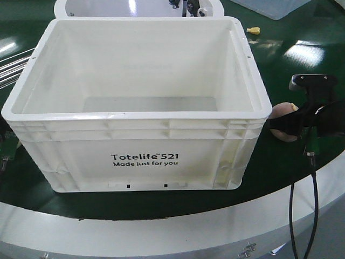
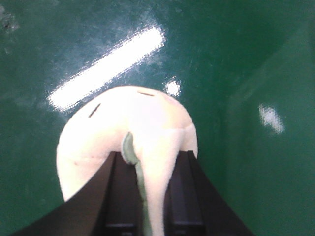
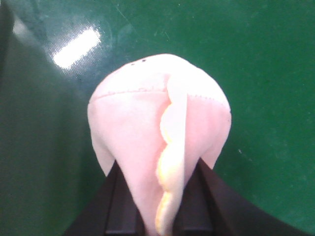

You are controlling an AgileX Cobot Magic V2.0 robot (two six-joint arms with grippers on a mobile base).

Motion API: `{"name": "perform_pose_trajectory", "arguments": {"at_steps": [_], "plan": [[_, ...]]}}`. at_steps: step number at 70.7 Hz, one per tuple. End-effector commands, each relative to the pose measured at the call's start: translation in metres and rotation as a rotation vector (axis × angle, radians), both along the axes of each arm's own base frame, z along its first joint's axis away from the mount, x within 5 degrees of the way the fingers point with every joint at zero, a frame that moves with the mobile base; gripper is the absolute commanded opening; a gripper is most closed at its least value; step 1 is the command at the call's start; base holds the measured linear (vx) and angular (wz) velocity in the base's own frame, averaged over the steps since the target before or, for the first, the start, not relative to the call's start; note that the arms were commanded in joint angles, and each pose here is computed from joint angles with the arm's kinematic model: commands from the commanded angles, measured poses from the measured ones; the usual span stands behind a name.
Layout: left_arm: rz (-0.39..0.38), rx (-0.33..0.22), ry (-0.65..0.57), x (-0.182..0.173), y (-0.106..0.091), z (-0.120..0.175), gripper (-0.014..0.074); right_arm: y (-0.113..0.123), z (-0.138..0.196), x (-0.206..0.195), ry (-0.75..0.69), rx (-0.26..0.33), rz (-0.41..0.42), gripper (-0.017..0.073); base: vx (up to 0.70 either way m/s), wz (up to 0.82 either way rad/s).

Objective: Place moving items into box and shelve
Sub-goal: 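Close both grippers on the pink and cream plush balls, then lift both plush balls and carry them over the white tote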

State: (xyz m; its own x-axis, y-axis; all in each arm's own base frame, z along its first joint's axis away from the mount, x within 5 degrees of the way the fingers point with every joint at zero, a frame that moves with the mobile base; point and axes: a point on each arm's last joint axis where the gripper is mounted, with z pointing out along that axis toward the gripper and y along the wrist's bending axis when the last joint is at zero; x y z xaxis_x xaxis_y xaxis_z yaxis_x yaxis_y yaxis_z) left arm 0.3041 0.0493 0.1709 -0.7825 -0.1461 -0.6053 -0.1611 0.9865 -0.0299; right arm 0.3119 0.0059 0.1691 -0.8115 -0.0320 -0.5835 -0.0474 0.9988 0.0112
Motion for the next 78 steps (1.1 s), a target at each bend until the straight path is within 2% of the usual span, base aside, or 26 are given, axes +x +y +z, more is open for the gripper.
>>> {"name": "perform_pose_trajectory", "arguments": {"at_steps": [1,31,51,62,78], "plan": [[0.011,-0.009,-0.044,0.001,-0.001,0.014,-0.0028,-0.002,0.020,0.008,-0.113,-0.009,-0.008,-0.0015,0.00,0.00],[0.030,0.056,-0.339,-0.006,0.000,0.074,-0.0028,-0.003,0.033,0.010,-0.207,-0.048,0.021,-0.0015,0.00,0.00],[0.036,0.080,-0.466,-0.017,-0.001,0.105,-0.0028,-0.005,0.078,0.002,-0.403,-0.062,0.011,-0.0015,0.00,0.00],[0.039,0.092,-0.532,-0.025,-0.002,0.121,-0.0028,-0.005,0.105,-0.009,-0.505,-0.086,0.024,-0.0015,0.00,0.00],[0.043,0.114,-0.656,-0.039,-0.005,0.148,-0.0028,-0.005,0.142,-0.029,-0.644,-0.089,0.017,-0.0015,0.00,0.00]]}}
